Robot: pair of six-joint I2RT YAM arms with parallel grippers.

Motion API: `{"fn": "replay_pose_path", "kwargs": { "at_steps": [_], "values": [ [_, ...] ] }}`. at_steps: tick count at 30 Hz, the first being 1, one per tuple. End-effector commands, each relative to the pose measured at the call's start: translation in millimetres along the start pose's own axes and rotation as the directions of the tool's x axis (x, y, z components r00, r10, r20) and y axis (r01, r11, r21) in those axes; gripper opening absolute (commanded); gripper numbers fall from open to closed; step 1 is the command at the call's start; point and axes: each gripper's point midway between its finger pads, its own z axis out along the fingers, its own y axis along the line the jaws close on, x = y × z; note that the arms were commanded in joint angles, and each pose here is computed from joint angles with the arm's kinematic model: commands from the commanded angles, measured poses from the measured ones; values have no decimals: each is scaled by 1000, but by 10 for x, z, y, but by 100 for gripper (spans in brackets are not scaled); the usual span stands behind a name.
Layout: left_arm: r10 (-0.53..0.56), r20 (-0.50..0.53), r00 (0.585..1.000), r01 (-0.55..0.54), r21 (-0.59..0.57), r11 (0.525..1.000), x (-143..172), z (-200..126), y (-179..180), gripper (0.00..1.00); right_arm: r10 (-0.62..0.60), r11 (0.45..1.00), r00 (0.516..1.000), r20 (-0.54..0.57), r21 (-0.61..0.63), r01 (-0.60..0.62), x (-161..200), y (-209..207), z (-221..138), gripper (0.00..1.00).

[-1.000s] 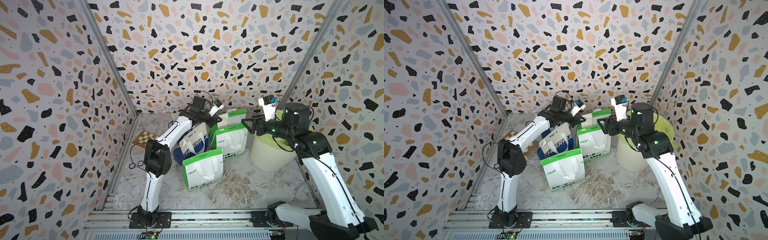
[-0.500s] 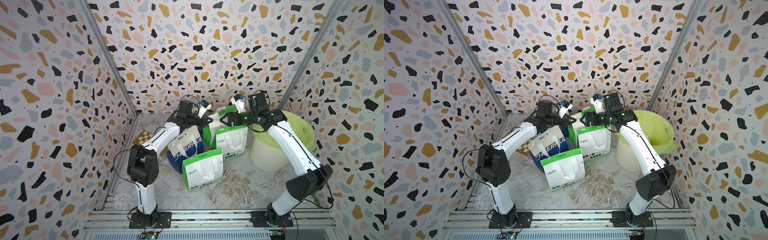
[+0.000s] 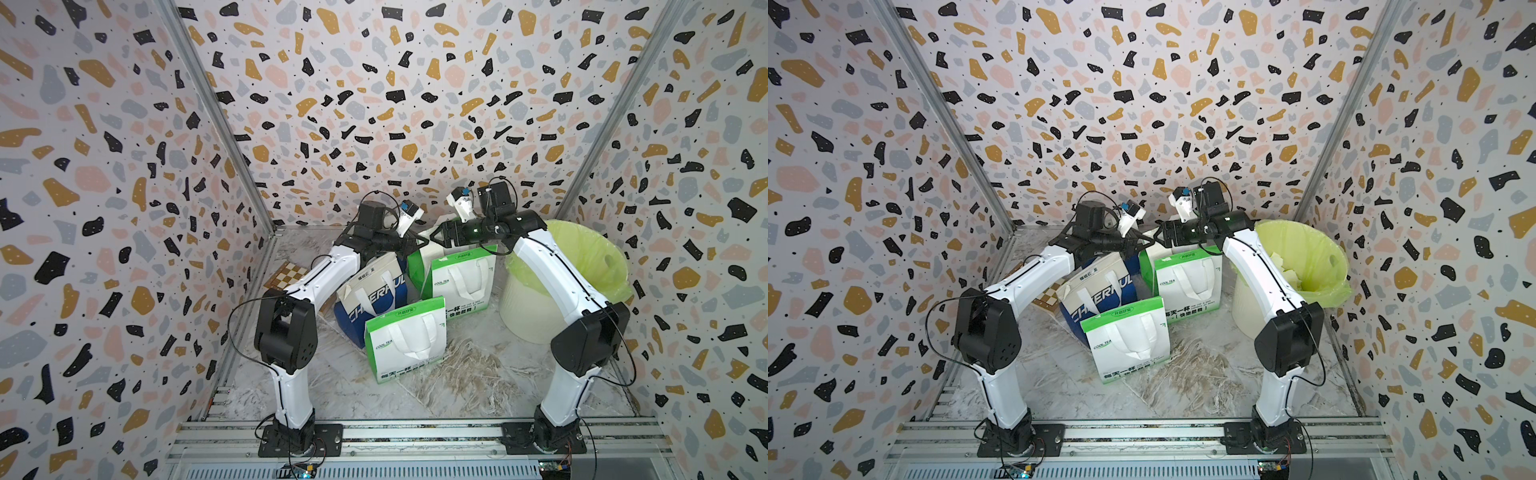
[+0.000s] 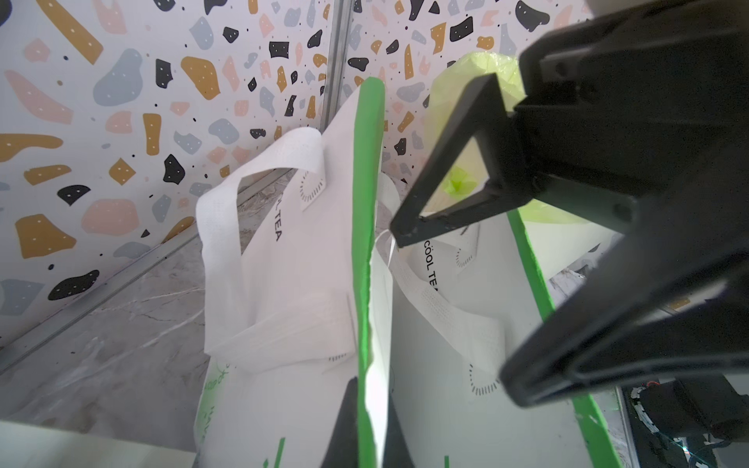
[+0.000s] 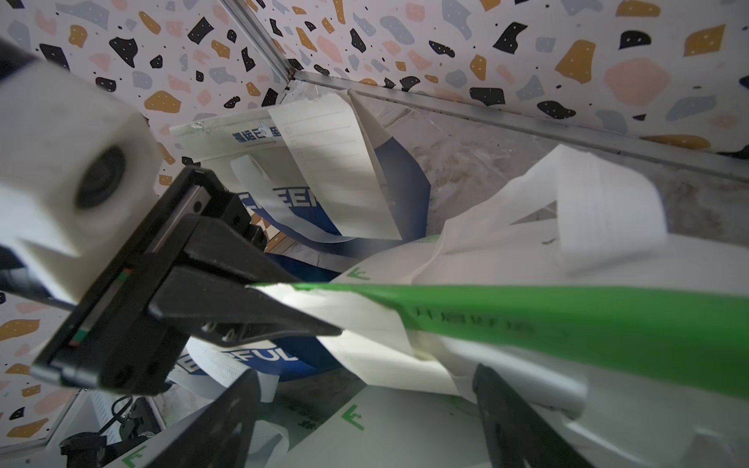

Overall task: Shred takeout receipts and throw away
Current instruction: Tear off the takeout receipt from the takeout bag.

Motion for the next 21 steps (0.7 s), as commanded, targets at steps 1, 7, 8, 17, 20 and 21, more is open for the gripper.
{"fn": "replay_pose_path", "kwargs": {
  "at_steps": [1, 7, 8, 17, 20, 21],
  "values": [
    [58, 70, 996, -62, 56, 997, -205, -38, -149, 0, -72, 997, 997, 22, -12, 72, -164, 76, -90, 83],
    [62, 74, 995, -66, 62, 996, -219, -28, -148, 0, -103, 993, 995, 0, -56, 103, -93, 86, 28, 78],
    [60, 73, 996, -65, 62, 996, -216, -24, -143, 0, -103, 991, 995, 1, -81, 102, -74, 121, 36, 75],
    [50, 67, 997, -55, 75, 996, -177, 1, -145, 0, -102, 969, 994, 32, -221, 107, -80, 373, 49, 48],
    [48, 66, 997, -53, 81, 995, -175, 12, -144, 0, -107, 969, 994, 34, -219, 112, -83, 386, 74, 42],
    [45, 65, 997, -51, 82, 995, -170, 14, -141, 0, -105, 970, 994, 37, -217, 110, -90, 390, 84, 38]
  ]
}}
